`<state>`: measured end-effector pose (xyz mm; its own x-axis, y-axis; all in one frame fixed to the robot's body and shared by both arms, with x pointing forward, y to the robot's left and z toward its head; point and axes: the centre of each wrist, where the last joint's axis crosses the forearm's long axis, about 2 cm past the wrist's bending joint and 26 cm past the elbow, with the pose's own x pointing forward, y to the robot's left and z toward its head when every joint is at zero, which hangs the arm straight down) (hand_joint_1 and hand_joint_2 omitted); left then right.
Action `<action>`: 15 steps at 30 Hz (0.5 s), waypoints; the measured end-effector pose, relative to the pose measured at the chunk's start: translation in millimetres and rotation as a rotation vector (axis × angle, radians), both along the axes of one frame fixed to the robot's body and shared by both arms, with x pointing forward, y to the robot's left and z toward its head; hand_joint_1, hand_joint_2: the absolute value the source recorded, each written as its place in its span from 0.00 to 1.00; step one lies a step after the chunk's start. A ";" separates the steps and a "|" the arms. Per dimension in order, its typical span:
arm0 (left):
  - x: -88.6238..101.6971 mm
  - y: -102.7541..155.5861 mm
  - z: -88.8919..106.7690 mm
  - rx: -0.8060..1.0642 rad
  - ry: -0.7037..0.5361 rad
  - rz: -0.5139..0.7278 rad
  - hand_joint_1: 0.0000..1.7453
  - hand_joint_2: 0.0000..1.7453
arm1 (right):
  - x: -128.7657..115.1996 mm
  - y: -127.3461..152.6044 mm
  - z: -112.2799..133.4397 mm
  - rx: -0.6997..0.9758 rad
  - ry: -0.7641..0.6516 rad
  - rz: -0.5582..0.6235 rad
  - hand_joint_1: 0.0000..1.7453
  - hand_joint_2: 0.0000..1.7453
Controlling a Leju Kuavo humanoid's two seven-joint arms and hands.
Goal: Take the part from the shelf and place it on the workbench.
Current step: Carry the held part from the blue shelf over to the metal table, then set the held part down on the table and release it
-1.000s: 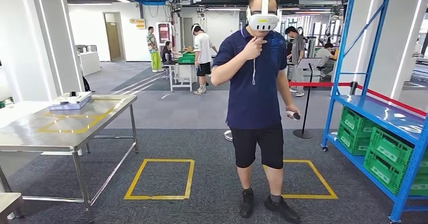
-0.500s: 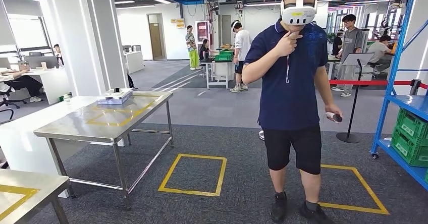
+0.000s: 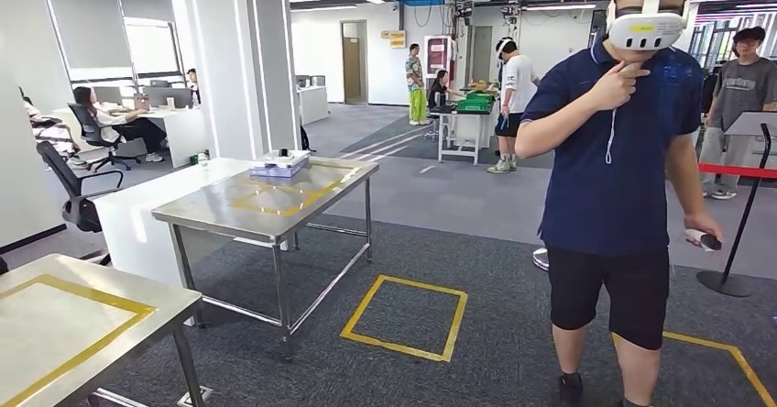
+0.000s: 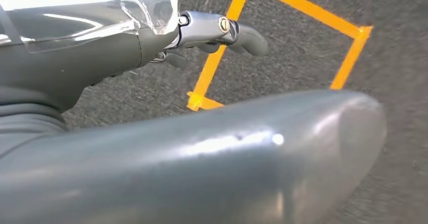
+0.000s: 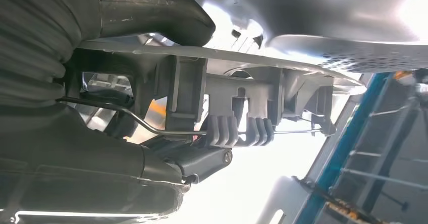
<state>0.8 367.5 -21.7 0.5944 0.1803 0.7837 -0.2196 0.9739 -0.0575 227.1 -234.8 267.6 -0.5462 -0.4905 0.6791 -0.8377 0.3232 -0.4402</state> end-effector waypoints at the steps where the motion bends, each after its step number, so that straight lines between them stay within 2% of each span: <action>1: 1.3 -0.3 0.0 -0.009 -0.010 -0.011 0.00 0.00 | -0.1 -0.5 0.0 0.000 0.000 -0.001 1.00 1.00; 7: 1.2 0.1 -1.6 -0.053 -0.027 -0.054 0.00 0.00 | -1.2 -2.1 -2.2 -0.002 0.006 -0.005 1.00 1.00; 15: -10.4 6.0 -1.6 -0.088 -0.015 -0.054 0.00 0.00 | -1.1 -2.4 -1.5 0.004 0.001 -0.003 1.00 1.00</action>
<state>-9.6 373.5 -23.4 0.5931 0.2174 0.7752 -0.1657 0.9752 -0.1467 226.1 -237.2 266.0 -0.5473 -0.4915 0.6775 -0.8369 0.3274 -0.4385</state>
